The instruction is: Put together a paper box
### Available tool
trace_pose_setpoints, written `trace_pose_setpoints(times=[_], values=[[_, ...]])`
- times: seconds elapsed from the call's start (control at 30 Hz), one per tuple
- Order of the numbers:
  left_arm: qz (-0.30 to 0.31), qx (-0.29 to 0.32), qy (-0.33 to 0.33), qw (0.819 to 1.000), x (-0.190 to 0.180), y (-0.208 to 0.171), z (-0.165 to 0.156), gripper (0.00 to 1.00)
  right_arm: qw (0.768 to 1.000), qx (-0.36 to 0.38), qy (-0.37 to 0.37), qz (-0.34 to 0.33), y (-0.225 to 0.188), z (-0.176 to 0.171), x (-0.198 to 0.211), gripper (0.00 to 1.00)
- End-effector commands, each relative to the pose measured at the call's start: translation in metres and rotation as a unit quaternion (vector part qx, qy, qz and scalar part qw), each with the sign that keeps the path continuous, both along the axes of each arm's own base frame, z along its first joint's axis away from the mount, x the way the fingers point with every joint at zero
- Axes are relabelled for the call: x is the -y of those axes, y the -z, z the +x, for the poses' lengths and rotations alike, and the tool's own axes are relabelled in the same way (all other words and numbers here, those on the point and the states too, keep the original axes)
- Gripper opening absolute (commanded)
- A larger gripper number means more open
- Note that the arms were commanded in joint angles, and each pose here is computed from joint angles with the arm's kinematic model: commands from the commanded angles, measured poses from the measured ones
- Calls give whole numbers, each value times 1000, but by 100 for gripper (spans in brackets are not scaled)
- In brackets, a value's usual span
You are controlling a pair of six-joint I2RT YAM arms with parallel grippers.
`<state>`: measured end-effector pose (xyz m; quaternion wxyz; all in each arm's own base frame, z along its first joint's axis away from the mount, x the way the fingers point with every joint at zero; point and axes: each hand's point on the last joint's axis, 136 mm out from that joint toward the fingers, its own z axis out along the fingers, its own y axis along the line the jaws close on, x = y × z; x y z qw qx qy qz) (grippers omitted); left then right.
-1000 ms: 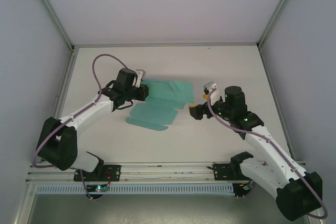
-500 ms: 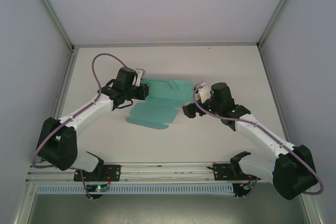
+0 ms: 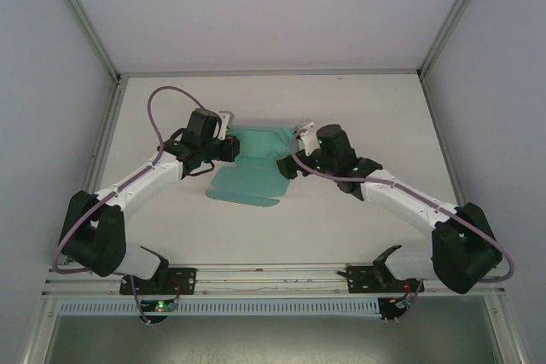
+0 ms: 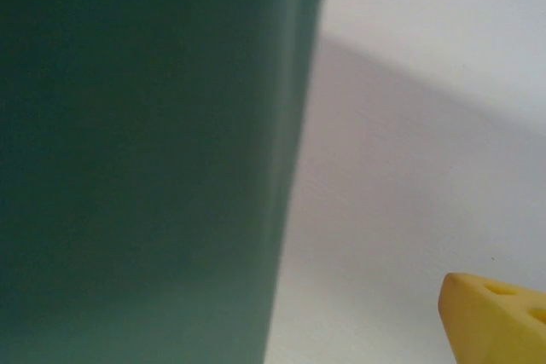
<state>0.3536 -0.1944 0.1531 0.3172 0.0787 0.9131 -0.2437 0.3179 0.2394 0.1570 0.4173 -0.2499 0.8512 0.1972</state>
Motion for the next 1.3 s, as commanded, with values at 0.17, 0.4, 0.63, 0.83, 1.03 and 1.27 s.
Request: trace_pose_setpoints(times=[0.17,0.4,0.63,0.83,1.03,1.27], values=[[-14,-8,-27,1000,-2,-5,3,0,986,65,142,-65,-5,30,15,99],[19,-13,-50,998,-16,2,2,0,991,71,99,-47,-26,1,25,99],[30,-9,-43,999,-19,5,-2,0,993,100,36,49,-79,-41,44,98],[26,-4,-29,999,-16,3,-4,0,987,80,81,113,-98,-27,87,95],[31,-5,-33,999,-18,3,-2,0,990,4,-2,139,-82,-13,61,79],[38,-11,-43,998,-20,6,2,0,965,-40,-146,215,-81,-26,4,65]])
